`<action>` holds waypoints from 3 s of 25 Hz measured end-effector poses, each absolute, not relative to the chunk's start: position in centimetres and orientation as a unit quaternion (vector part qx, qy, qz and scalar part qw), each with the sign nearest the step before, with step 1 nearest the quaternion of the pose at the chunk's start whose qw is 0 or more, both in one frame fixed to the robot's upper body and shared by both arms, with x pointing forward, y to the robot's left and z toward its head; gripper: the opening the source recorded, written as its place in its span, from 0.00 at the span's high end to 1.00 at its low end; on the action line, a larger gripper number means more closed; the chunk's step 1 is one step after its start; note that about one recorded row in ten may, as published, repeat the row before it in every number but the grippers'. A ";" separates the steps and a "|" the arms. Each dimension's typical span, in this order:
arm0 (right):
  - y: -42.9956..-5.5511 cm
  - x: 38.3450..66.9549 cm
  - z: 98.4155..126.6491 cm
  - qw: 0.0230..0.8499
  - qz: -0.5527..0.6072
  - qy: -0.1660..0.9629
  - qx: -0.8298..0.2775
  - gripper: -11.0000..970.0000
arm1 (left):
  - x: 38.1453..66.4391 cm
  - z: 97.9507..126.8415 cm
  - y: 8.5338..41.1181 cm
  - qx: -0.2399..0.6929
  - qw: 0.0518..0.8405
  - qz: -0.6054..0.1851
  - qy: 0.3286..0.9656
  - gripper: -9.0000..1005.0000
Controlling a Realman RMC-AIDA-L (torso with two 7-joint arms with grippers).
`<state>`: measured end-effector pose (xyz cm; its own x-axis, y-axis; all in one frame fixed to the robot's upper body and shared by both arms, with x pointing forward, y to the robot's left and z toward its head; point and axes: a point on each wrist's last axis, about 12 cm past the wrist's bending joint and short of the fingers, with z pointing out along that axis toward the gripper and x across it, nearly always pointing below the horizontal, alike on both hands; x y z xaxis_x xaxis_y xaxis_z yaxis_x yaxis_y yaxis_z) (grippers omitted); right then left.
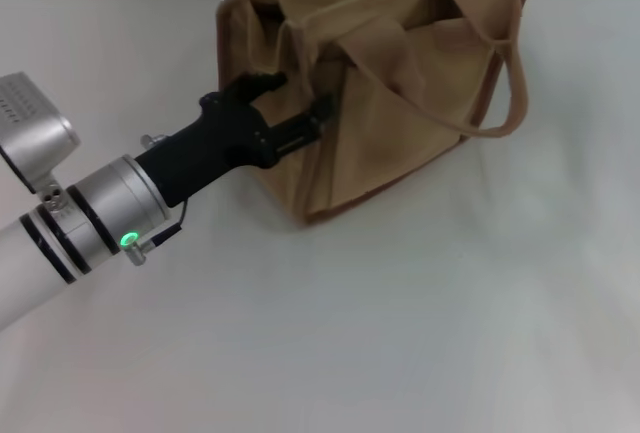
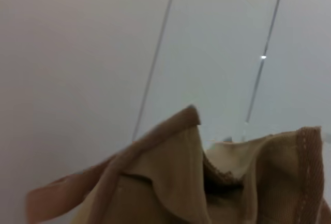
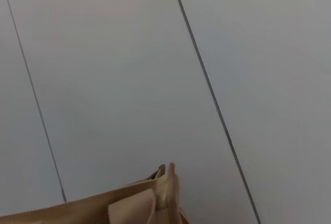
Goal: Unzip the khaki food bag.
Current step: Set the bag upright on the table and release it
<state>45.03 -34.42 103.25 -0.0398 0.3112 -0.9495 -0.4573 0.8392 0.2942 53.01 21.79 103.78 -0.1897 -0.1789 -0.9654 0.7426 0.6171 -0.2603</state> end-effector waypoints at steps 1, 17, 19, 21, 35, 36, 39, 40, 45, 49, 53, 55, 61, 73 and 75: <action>-34.5 45.0 103.2 0.691 0.277 0.666 -0.053 0.18 | 53.0 103.8 21.9 0.208 0.602 -0.382 0.670 0.21; -34.1 45.7 102.7 0.681 0.272 0.679 -0.037 0.18 | 52.5 104.0 22.7 0.177 0.627 -0.383 0.655 0.59; -34.1 45.7 102.7 0.681 0.272 0.679 -0.037 0.18 | 52.4 104.0 22.8 0.175 0.628 -0.382 0.655 0.68; -34.1 45.7 102.7 0.681 0.272 0.679 -0.037 0.18 | 52.3 104.0 22.9 0.179 0.631 -0.379 0.653 0.78; -33.7 46.0 102.5 0.678 0.275 0.680 -0.033 0.18 | 51.7 105.6 26.3 0.201 0.689 -0.345 0.605 0.92; -33.7 46.0 102.5 0.678 0.276 0.680 -0.033 0.18 | 51.8 106.0 27.0 0.203 0.696 -0.339 0.600 0.92; -33.6 46.0 102.5 0.678 0.278 0.680 -0.032 0.19 | 52.2 107.4 28.8 0.216 0.711 -0.328 0.583 0.92; -33.5 46.1 102.5 0.677 0.280 0.679 -0.033 0.19 | 52.3 108.0 29.4 0.218 0.717 -0.327 0.575 0.92; -33.1 46.4 102.5 0.676 0.287 0.678 -0.032 0.19 | 52.0 110.3 30.3 0.234 0.740 -0.352 0.523 0.92; -32.6 46.2 102.7 0.679 0.300 0.670 -0.035 0.19 | 51.7 110.3 29.4 0.268 0.723 -0.376 0.514 0.92; -32.1 46.0 103.2 0.685 0.321 0.652 -0.050 0.19 | 51.4 109.8 28.0 0.318 0.687 -0.400 0.517 0.92; -31.5 45.9 103.5 0.686 0.342 0.639 -0.066 0.19 | 51.1 109.4 27.0 0.342 0.670 -0.412 0.514 0.92; -28.9 45.8 104.6 0.687 0.383 0.593 -0.174 0.19 | 50.3 108.2 24.3 0.383 0.633 -0.445 0.504 0.92; -24.1 46.0 104.0 0.675 0.389 0.555 -0.292 0.19 | 50.4 106.7 20.1 0.420 0.591 -0.463 0.510 0.92; -23.8 46.1 103.8 0.672 0.385 0.560 -0.293 0.19 | 50.5 106.7 20.0 0.421 0.589 -0.464 0.511 0.92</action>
